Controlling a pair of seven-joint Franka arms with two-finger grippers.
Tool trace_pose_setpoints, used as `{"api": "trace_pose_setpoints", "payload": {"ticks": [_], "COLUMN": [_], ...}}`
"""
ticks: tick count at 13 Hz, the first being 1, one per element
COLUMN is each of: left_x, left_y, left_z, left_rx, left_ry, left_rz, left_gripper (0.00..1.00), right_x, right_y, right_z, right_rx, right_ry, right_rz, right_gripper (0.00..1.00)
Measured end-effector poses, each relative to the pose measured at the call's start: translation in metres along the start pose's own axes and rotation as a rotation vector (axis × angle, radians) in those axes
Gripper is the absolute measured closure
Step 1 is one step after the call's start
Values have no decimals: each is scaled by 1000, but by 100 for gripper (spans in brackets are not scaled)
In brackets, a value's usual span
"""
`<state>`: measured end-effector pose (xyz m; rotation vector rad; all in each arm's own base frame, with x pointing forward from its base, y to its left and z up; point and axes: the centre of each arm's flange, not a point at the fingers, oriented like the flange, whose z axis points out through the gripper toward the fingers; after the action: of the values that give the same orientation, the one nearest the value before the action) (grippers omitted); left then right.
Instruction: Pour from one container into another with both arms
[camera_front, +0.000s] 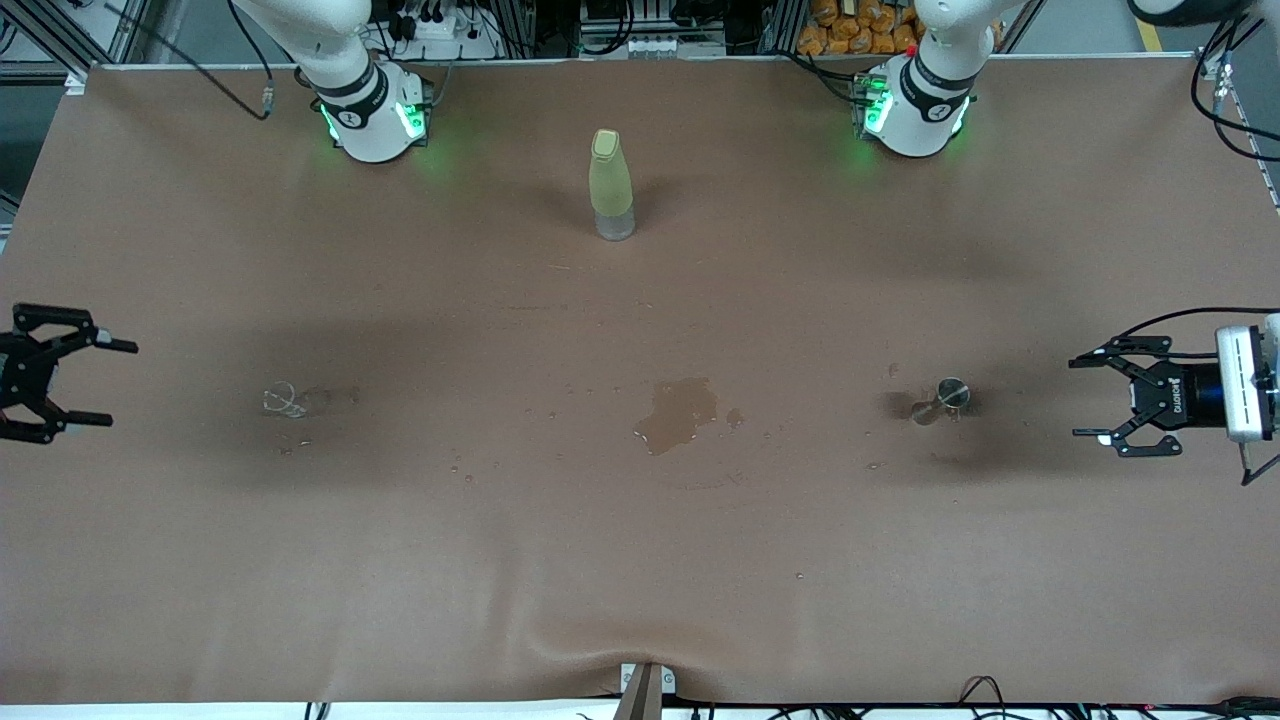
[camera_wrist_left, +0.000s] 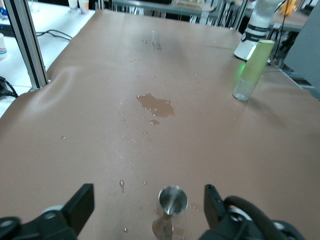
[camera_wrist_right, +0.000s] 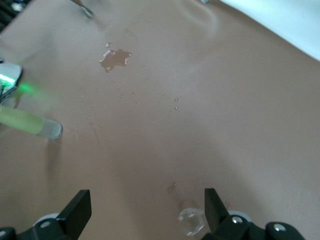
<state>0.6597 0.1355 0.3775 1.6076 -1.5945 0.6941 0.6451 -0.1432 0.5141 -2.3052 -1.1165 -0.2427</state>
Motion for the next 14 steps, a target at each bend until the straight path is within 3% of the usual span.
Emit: {"api": "trace_pose_setpoints", "payload": {"ticks": [3,7,10,12,14], "left_x": [59,111,140,154,160], "left_y": [2,13,11,12,11], "left_z": [-5,-9,-12,-7,-2], "left_rx": [30,85,235,328,417], "left_ry": [-114,-320,-505,-558,-545], "left_rz": [-42,-287,-446,-652,-900], "left_gripper": [0,0,0,0,0], "right_x": [29,67,87,82,71], "right_y": [-35,-76,-116,-129,-131], "right_z": [-12,-11,-9,-15,-23], "right_rx": [-58,-157,-254,-305,-397], "right_ry": [-52,-113,-157,-160,-183], "right_rz": [140,433,621,746,821], "right_gripper": [0,0,0,0,0]}}
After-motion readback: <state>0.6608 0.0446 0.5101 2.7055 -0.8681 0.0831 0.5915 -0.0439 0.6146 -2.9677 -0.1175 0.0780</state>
